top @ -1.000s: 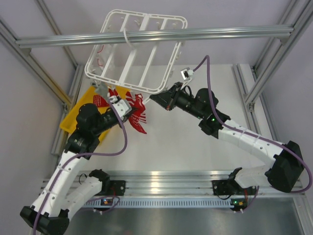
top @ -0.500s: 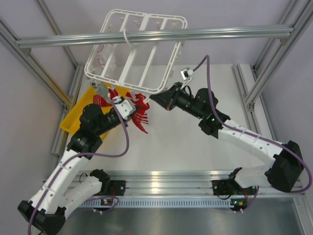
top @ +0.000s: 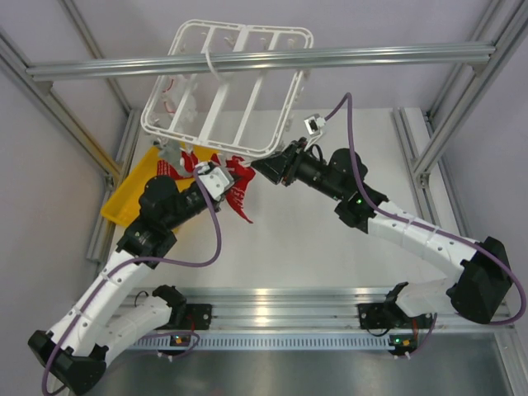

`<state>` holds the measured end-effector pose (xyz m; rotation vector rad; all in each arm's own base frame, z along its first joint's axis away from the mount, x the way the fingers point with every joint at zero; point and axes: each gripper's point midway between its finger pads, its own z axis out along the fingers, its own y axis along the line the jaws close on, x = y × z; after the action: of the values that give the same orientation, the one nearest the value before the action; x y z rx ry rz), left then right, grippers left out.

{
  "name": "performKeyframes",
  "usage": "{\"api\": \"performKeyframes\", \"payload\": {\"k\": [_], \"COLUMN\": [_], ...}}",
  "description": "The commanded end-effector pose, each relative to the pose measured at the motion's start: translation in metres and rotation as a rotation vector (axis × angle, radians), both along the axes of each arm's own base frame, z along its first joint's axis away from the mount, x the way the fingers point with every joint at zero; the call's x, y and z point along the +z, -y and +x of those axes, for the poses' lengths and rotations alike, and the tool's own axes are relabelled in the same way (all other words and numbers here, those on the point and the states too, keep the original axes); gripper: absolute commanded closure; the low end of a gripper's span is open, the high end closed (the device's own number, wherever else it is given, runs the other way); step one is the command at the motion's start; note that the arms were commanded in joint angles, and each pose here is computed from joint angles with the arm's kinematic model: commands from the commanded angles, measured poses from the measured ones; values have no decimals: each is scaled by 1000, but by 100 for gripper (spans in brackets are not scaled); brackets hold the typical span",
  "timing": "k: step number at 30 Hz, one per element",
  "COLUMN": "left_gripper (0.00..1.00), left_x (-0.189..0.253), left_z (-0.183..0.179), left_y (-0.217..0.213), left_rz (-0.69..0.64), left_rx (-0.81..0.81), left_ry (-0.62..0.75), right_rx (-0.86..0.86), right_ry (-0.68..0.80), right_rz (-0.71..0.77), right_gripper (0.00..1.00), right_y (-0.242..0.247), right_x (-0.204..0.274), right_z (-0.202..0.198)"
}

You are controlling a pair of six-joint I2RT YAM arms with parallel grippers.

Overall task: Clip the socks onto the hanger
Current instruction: Clamp the sock onto the hanger.

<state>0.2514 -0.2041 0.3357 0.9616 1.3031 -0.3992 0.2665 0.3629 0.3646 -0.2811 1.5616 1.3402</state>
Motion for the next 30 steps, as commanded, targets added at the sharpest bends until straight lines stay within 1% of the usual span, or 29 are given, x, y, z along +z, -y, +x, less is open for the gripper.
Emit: {"api": "performKeyframes", "payload": {"k": [1, 3, 4, 6, 7, 10, 15, 19, 22, 24, 26, 30], "left_gripper": [100, 100, 100, 100, 100, 100, 100, 100, 100, 100, 100, 100], "left_x": [16, 14, 10, 8, 7, 5, 2, 4, 5, 5, 4, -1], "left_z": [4, 6, 7, 8, 9, 8, 4, 5, 6, 5, 5, 5], "left_y": [-1, -4, -6, -8, -12, -19, -31, -44, -52, -56, -58, -54], "left_rz": [-45, -44, -38, -40, -44, -54, -73, -85, -94, -100, -105, -102], "left_rx": [27, 51, 61, 78, 102, 138, 191, 262, 309, 328, 336, 324], "left_ry": [50, 39, 26, 13, 7, -12, -46, -57, -75, -85, -95, -131], "right_rx": [-47, -49, -51, -58, -58, -70, -66, -50, -73, -108, -110, -64], "right_ry": [45, 47, 53, 56, 60, 68, 87, 176, 205, 166, 172, 275], "right_rz": [19, 20, 21, 17, 18, 17, -5, -17, -41, -57, -56, -35], "right_gripper": [62, 60, 57, 53, 50, 46, 45, 45, 45, 46, 46, 46], "right_y": [7, 8, 10, 13, 16, 25, 39, 54, 64, 73, 78, 74], "right_x": [21, 21, 23, 23, 25, 26, 20, 27, 22, 13, 15, 35], "right_z": [12, 12, 12, 13, 12, 12, 7, -8, -10, -1, 3, -3]}}
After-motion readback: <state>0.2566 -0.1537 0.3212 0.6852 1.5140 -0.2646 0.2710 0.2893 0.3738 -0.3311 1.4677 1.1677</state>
